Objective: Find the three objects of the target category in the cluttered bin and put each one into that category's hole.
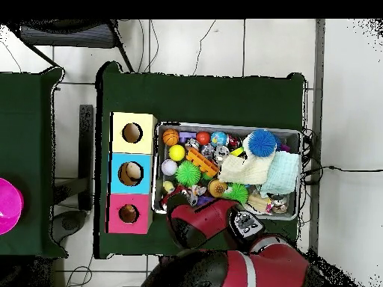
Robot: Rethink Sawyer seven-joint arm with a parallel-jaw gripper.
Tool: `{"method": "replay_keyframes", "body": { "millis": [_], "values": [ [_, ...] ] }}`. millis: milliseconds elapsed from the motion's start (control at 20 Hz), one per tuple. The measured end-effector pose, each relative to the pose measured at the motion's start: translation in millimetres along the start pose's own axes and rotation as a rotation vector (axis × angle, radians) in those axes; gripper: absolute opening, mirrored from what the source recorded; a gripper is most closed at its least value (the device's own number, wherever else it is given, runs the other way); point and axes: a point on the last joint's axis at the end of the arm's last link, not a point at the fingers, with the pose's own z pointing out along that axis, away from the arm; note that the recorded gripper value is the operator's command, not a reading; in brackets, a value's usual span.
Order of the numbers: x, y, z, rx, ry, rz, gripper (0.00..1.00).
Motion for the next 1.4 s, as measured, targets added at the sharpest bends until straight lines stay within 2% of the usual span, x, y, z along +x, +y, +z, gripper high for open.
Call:
{"method": "replay_keyframes", "body": {
  "millis": [500,1000,1050,1400],
  "values": [
    [-6.4,4,1,0.024,0.028,-0.002,0.0],
    [-11.2,0,-6,0.054,0.054,0.045,0.0],
    [-11.7,-2,-8,0.056,0.057,0.052,0.0],
    [-12.7,-32,-41,0.074,0.076,0.195,0.0]
  ]
}}
